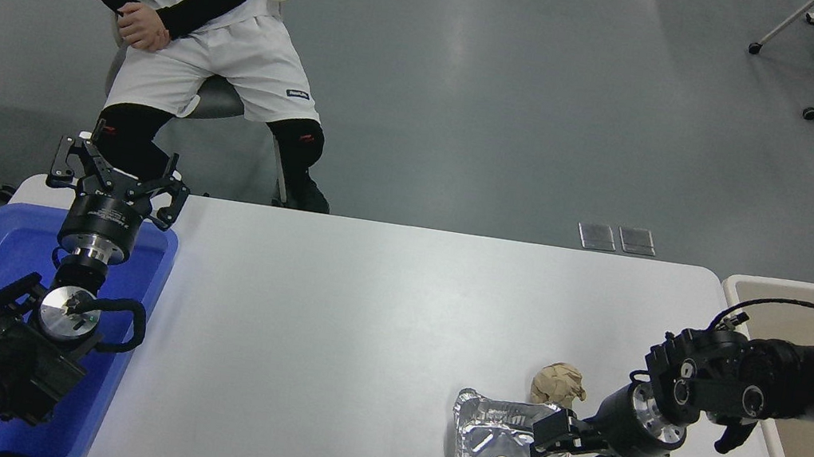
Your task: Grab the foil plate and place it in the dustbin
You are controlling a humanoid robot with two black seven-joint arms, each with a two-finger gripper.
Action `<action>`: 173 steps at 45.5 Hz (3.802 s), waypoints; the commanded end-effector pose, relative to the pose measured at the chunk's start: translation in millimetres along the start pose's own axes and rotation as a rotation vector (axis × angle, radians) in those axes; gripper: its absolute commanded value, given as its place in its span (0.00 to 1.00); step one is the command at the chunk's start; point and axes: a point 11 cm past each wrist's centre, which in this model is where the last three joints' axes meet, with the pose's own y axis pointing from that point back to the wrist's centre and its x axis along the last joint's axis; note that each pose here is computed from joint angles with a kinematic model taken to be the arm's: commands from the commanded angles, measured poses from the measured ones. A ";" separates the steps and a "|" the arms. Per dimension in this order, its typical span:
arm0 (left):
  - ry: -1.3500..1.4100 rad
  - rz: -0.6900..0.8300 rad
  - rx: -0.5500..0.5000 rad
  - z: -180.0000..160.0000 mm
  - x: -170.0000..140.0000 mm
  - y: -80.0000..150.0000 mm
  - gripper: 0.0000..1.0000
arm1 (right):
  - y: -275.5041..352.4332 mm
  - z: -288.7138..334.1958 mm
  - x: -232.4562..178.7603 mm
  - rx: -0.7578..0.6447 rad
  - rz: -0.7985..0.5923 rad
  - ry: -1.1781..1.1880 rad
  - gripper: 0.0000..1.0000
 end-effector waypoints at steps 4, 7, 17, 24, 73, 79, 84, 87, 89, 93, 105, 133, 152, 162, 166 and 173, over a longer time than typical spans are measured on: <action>0.000 0.000 0.001 -0.1 0.0 0.0 0.99 | -9.0 2.6 -9.4 0.005 -0.021 -0.012 1.00; 0.000 0.000 0.001 -0.1 0.0 0.0 0.99 | -12.4 5.4 -8.9 -0.003 -0.014 -0.009 1.00; 0.000 0.000 0.001 -0.1 0.0 0.0 0.99 | -16.0 9.1 -1.8 -0.008 0.036 -0.015 1.00; 0.000 0.000 0.001 -0.1 0.0 0.0 0.99 | -16.8 9.9 -5.1 -0.011 0.025 -0.010 0.89; 0.000 0.000 -0.001 0.1 0.0 0.0 0.99 | -14.0 -6.3 -26.2 0.045 -0.125 -0.078 0.00; 0.000 0.000 0.001 -0.1 0.0 0.0 0.99 | -2.0 -6.8 -19.9 0.037 -0.116 -0.069 0.00; 0.000 0.000 0.001 -0.1 0.0 0.0 0.99 | 15.4 -6.5 -15.5 0.041 -0.118 -0.075 0.00; 0.000 0.000 -0.001 0.1 0.0 0.0 0.99 | 26.4 -6.7 -13.9 0.044 -0.125 -0.078 0.00; -0.001 0.000 0.002 -0.2 0.0 0.0 0.99 | 33.5 -7.4 -11.3 0.044 -0.124 -0.076 0.00; 0.000 0.000 0.001 -0.1 0.0 0.0 0.99 | 46.2 -5.9 -9.2 0.028 -0.143 -0.074 0.00; 0.000 0.000 0.001 -0.1 0.0 0.0 0.99 | 90.6 2.8 1.8 -0.028 -0.157 -0.084 0.00; 0.000 0.000 -0.001 0.1 0.0 0.0 0.99 | 203.1 0.7 49.4 -0.130 0.101 -0.054 0.00; 0.000 0.000 0.001 -0.1 0.0 0.0 0.99 | 265.4 -7.0 67.2 -0.204 0.239 -0.023 0.00; 0.000 0.000 0.001 -0.1 0.0 0.0 0.99 | 288.0 -11.4 71.5 -0.226 0.288 -0.012 0.00; 0.000 0.000 0.001 -0.1 0.0 0.0 0.99 | 295.7 -14.8 73.2 -0.227 0.307 -0.005 0.00; 0.000 0.000 0.001 -0.1 0.0 0.0 0.99 | 310.1 -17.6 75.2 -0.241 0.339 0.002 0.00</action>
